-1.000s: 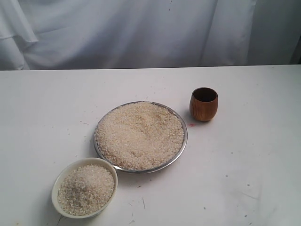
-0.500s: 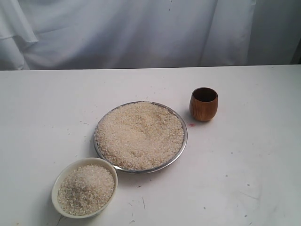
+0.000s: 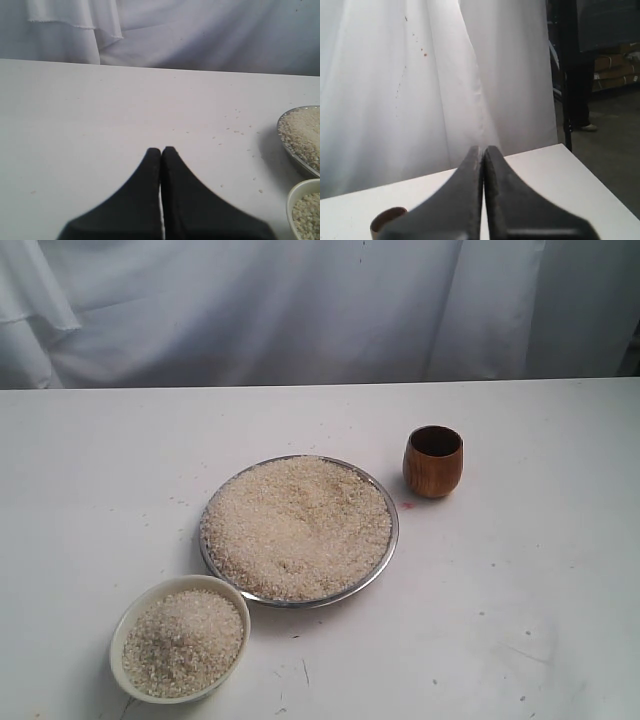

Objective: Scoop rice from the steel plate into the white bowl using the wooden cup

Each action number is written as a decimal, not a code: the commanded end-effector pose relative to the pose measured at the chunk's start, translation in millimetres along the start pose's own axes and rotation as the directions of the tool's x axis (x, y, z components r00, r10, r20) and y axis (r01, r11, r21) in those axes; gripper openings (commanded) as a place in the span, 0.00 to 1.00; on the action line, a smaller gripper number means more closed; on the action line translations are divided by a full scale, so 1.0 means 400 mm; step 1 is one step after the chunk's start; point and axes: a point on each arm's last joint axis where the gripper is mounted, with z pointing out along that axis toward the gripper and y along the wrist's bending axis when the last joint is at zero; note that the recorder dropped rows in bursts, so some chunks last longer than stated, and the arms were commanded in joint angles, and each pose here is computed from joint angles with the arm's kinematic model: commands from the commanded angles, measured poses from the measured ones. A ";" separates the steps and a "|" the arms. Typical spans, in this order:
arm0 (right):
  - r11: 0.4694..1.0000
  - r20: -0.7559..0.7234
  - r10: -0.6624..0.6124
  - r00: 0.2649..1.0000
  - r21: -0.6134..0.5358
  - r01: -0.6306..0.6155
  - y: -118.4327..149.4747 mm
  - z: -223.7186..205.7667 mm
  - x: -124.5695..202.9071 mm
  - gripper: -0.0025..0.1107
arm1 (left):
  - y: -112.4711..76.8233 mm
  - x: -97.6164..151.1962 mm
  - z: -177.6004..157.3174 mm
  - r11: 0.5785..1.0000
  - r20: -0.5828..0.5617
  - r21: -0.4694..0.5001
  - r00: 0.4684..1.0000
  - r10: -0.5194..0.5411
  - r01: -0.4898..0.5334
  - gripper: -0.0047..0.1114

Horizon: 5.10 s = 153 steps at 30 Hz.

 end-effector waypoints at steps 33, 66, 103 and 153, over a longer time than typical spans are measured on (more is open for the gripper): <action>0.996 -0.233 0.014 0.972 -0.079 -0.034 -0.009 -0.053 0.239 0.02 | 0.000 0.000 0.000 1.000 0.013 0.003 1.000 0.002 -0.002 0.04; 0.993 -0.292 -0.102 0.951 -0.094 0.077 -0.016 -0.062 0.256 0.02 | 0.000 0.000 0.000 1.000 0.013 0.003 1.000 0.002 -0.002 0.04; 0.995 -0.294 -0.073 0.953 -0.091 0.048 -0.014 -0.062 0.256 0.02 | 0.000 0.000 0.000 1.000 0.013 0.003 1.000 0.002 -0.002 0.04; 0.995 -0.294 -0.073 0.953 -0.091 0.048 -0.014 -0.062 0.256 0.02 | 0.000 0.000 0.000 1.000 0.013 0.003 1.000 0.002 -0.002 0.04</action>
